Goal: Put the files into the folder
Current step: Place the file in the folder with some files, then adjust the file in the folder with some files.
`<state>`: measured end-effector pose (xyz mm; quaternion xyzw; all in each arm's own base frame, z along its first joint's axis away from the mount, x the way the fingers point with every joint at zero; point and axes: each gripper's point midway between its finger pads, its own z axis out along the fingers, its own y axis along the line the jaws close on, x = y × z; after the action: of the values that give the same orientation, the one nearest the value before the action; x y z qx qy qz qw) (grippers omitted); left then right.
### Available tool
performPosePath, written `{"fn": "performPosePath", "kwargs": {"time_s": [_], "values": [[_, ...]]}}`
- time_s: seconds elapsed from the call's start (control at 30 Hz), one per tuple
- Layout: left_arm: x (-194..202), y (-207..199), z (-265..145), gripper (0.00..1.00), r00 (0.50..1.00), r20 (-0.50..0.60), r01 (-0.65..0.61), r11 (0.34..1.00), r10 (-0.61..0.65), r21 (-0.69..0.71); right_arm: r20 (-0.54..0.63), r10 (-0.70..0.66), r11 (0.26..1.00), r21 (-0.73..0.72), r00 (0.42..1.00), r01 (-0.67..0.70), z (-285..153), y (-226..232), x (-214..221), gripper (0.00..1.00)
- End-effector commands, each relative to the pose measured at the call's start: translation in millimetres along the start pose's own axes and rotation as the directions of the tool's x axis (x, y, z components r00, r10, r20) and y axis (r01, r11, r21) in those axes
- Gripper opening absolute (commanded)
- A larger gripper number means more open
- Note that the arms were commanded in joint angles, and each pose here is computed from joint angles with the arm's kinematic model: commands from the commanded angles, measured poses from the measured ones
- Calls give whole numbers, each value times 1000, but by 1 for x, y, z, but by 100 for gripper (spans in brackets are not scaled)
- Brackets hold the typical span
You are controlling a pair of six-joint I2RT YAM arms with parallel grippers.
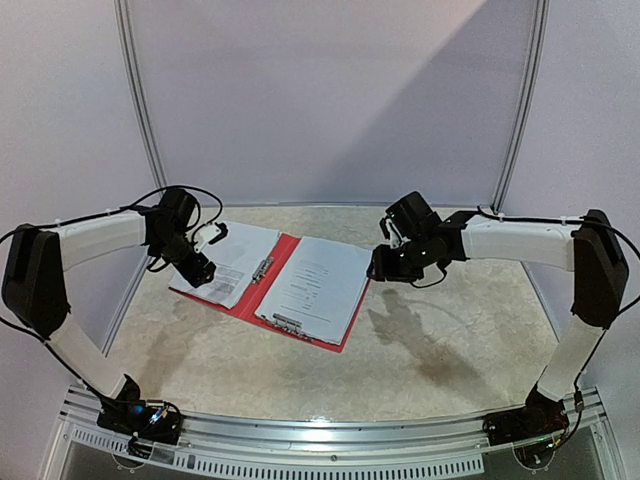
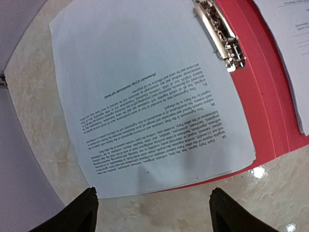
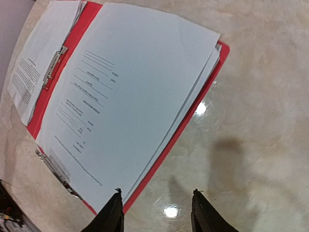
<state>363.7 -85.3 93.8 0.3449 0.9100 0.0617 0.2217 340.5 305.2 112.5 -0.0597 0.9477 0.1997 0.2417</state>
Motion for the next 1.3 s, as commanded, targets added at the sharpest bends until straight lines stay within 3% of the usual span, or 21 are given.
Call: {"fn": "performPosePath", "kwargs": {"time_s": [0.0, 0.17, 0.47, 0.87, 1.27], "values": [[-31, 4, -2, 77, 996, 30, -78, 996, 79, -35, 3, -22, 979, 203, 1000, 21, 11, -47, -17, 38], [-78, 2, 12, 66, 980, 44, -187, 977, 192, -106, 32, -44, 976, 216, 998, 36, 37, -45, -44, 17], [-144, -13, 70, 54, 933, 11, -350, 916, 359, -199, -43, -66, 961, 267, 997, 75, 84, -55, -37, 1], [-166, -50, 116, 52, 882, -2, -462, 865, 471, -197, -79, -58, 968, 241, 995, 75, 109, -56, -24, 0], [-175, -68, 111, 51, 860, 19, -495, 844, 509, -204, -76, -77, 958, 272, 994, 95, 104, -56, -29, 0]]}}
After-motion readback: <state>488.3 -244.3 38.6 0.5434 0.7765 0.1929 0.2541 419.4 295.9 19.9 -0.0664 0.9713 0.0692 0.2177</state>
